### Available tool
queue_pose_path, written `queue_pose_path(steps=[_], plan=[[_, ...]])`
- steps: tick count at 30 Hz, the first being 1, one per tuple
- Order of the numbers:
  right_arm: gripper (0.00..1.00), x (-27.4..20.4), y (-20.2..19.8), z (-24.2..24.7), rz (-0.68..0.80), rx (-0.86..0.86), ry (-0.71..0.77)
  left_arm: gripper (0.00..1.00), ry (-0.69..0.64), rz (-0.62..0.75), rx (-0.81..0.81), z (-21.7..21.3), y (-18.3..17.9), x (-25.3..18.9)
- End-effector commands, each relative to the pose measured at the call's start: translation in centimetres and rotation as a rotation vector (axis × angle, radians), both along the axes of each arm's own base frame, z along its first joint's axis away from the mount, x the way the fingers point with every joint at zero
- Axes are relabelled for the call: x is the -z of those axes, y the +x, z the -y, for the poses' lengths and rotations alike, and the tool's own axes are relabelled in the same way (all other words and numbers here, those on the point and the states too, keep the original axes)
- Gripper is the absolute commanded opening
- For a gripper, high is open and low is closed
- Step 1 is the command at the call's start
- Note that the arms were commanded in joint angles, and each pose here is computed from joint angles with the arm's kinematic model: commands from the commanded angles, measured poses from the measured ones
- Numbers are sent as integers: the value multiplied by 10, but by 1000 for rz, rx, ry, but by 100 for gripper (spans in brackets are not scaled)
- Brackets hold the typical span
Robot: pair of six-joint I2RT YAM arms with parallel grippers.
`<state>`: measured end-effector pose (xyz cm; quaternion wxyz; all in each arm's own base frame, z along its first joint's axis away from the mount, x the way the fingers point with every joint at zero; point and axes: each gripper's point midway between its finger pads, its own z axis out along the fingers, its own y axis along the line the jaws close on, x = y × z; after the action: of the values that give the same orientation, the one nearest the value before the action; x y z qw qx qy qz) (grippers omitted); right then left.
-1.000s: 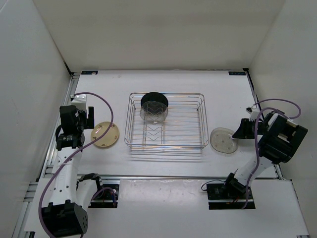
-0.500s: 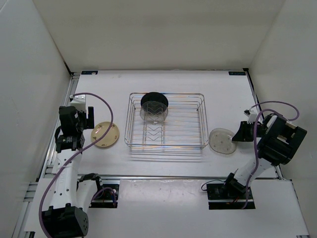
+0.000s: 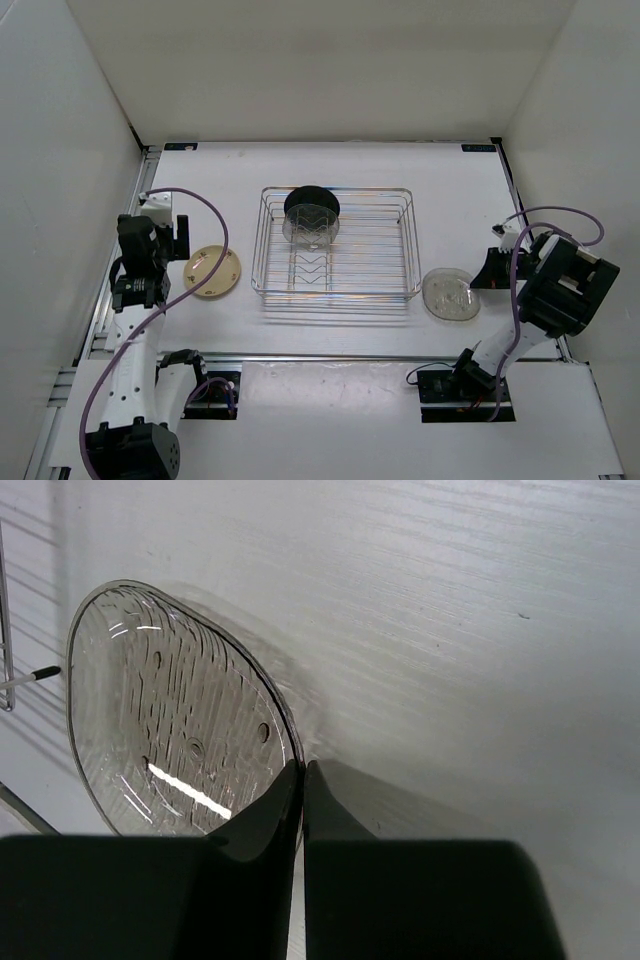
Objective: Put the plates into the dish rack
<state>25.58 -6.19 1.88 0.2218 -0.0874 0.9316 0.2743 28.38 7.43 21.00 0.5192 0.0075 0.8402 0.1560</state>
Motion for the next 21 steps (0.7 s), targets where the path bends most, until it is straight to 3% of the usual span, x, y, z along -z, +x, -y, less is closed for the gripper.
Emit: queue_pose_path(steps=[1, 9, 14, 18, 19, 21], plan=[[0, -11, 3, 9, 52, 5, -64, 95, -16, 28, 2, 1, -3, -5], [0, -94, 66, 71, 231, 148, -328, 95, -27, 30, 28, 6, -2, -5], [0, -211, 121, 97, 474, 185, -639, 96, -36, 52, 35, 8, -3, -10], [0, -314, 164, 58, 709, 114, -833, 99, -45, 53, 55, 12, -2, -10], [0, -353, 168, 60, 776, 143, -946, 99, -43, 62, 55, 12, -3, -12], [0, -393, 182, 20, 909, 97, -1014, 100, -45, 71, 64, 14, -2, -16]])
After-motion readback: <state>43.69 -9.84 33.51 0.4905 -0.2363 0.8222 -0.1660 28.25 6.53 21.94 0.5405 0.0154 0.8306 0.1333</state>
